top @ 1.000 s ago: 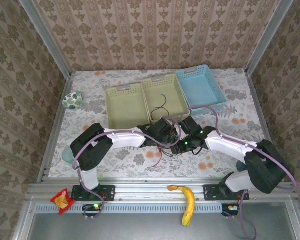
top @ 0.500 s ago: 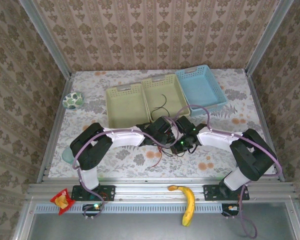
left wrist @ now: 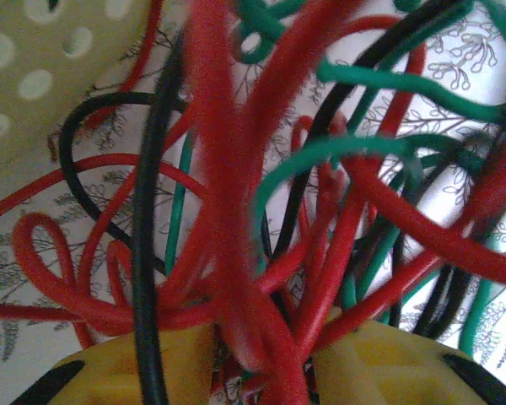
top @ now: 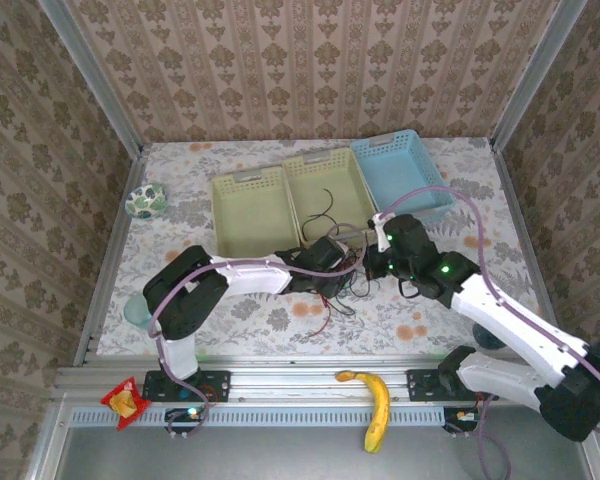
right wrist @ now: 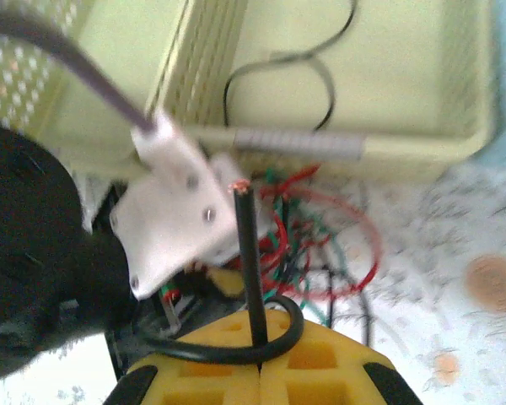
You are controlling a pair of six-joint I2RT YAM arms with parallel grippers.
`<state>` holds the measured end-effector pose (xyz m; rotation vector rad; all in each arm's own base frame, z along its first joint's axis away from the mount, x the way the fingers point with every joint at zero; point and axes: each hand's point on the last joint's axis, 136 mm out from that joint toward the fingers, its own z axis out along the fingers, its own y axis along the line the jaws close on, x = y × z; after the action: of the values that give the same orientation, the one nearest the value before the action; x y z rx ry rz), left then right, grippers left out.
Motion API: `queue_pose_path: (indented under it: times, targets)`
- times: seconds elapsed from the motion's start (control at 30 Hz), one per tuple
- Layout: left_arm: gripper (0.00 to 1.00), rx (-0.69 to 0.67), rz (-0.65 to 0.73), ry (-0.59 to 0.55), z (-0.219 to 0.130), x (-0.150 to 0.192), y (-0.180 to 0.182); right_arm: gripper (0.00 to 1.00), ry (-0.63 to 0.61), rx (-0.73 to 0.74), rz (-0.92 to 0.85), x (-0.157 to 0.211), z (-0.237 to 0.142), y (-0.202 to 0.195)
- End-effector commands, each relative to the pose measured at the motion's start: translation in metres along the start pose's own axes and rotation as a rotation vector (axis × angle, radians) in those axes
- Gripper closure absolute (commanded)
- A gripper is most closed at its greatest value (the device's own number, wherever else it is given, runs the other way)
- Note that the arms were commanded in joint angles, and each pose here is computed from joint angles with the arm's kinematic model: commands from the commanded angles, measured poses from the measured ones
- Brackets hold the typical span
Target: Untangle the cables
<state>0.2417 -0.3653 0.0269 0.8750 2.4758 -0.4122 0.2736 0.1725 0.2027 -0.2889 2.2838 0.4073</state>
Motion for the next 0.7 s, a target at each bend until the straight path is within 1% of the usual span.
queue_pose_path:
  times: [0.0,0.13,0.2,0.4,0.57,0.67]
  targets:
    - [0.65,-0.042,0.021,0.224,0.017,0.07,0.015,1.0,-0.274,0.12,0.017,-0.075,-0.054,-0.016]
    - [0.65,-0.051,0.02,0.237,0.019,0.074,0.017,1.0,-0.464,0.173,0.047,-0.118,-0.1,-0.023]
    - [0.65,-0.053,0.018,0.242,0.02,0.076,0.018,1.0,-0.538,0.197,0.053,-0.135,-0.121,-0.026]
    - [0.64,-0.059,0.016,0.26,0.02,0.085,0.018,1.0,-0.733,0.29,0.079,-0.171,-0.177,-0.04]
    - [0.63,-0.065,0.027,0.272,0.021,0.091,0.016,1.0,-0.847,0.266,0.039,-0.199,-0.217,-0.031]
    - [0.62,-0.072,0.032,0.281,0.021,0.095,0.016,1.0,-0.94,0.245,0.015,-0.218,-0.243,-0.024]
